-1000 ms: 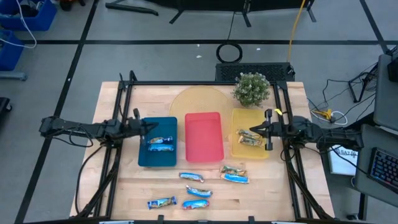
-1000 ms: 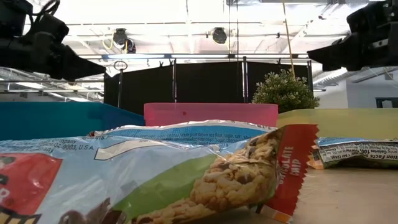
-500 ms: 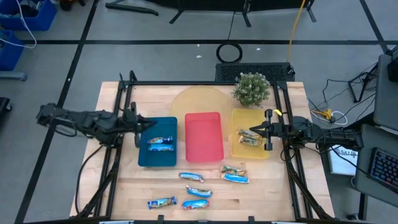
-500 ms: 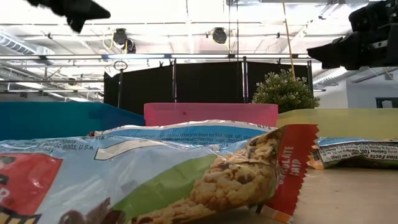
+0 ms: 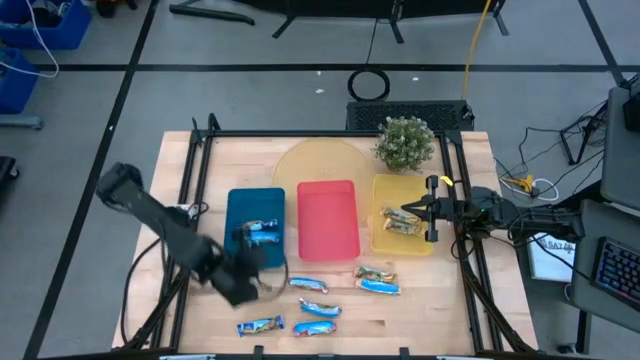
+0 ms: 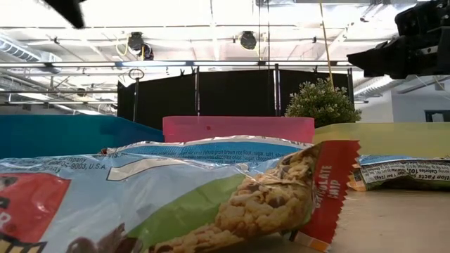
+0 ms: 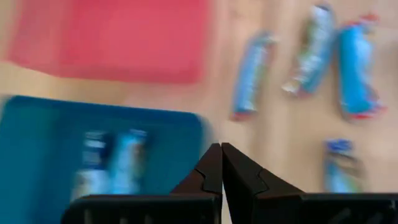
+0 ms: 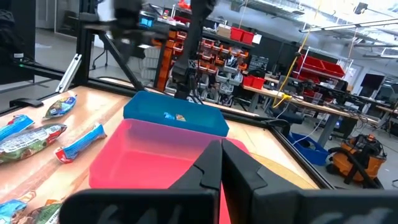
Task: Pick and place Granola Bars by type
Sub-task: Put the blue granola bar into the blue bin
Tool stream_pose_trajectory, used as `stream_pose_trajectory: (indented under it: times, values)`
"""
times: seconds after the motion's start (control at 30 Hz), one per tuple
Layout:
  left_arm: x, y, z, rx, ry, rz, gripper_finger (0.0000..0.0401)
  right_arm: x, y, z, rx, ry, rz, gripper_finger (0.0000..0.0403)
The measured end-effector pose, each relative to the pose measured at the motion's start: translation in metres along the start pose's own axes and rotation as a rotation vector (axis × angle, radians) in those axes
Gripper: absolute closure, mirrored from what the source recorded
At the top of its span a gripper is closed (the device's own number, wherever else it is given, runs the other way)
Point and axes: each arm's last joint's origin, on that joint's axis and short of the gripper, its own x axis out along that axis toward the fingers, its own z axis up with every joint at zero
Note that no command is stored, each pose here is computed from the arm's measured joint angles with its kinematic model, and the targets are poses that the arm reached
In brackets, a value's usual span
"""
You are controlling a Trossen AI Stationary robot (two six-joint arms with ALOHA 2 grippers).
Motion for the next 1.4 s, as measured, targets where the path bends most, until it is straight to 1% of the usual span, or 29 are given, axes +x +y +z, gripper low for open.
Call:
stream_pose_trajectory:
  times: [0.1,0.2,0.37,0.47,0.57,0.67,0.77,0.87,0.97,1.2,1.3,1.4]
  values:
    - [0.015,-0.030,-0.006,-0.077,0.098,-0.052,0.0374,0.000,0.000,0.000,0.002,0.001,0.000,0.0403]
    - [0.029,-0.053,-0.010,-0.144,0.201,-0.089,0.0337,0.000,0.000,0.000,0.008,0.001,0.000,0.0403]
    - [0.051,-0.085,-0.018,-0.103,0.213,-0.139,0.0246,0.000,0.000,0.000,0.012,-0.001,0.000,0.0403]
    - [0.064,-0.096,-0.022,-0.095,0.253,-0.187,0.0190,0.000,0.000,0.000,0.011,-0.001,0.000,0.0403]
    - [0.073,-0.104,-0.026,-0.089,0.299,-0.230,0.0142,0.000,0.000,0.000,-0.002,-0.001,0.000,0.0403]
    - [0.083,-0.110,-0.031,-0.082,0.324,-0.239,0.0106,0.000,0.000,0.001,-0.026,-0.006,-0.003,0.0403]
    - [0.095,-0.113,-0.033,-0.093,0.369,-0.252,0.0082,0.000,0.000,0.002,-0.039,-0.016,-0.006,0.0403]
    - [0.109,-0.113,-0.038,-0.086,0.407,-0.216,0.0071,0.000,0.000,0.001,-0.049,-0.015,-0.006,0.0403]
    - [0.120,-0.112,-0.039,-0.081,0.423,-0.185,0.0069,0.000,0.000,0.002,-0.050,-0.016,-0.006,0.0403]
    - [0.123,-0.110,-0.038,-0.025,0.426,-0.189,0.0069,0.000,0.000,0.002,-0.050,-0.015,-0.008,0.0403]
    - [0.124,-0.109,-0.038,-0.009,0.424,-0.186,0.0083,0.000,0.000,0.001,-0.050,-0.015,-0.007,0.0403]
    - [0.125,-0.107,-0.036,-0.009,0.420,-0.178,0.0120,0.000,0.000,0.001,-0.050,-0.015,-0.007,0.0403]
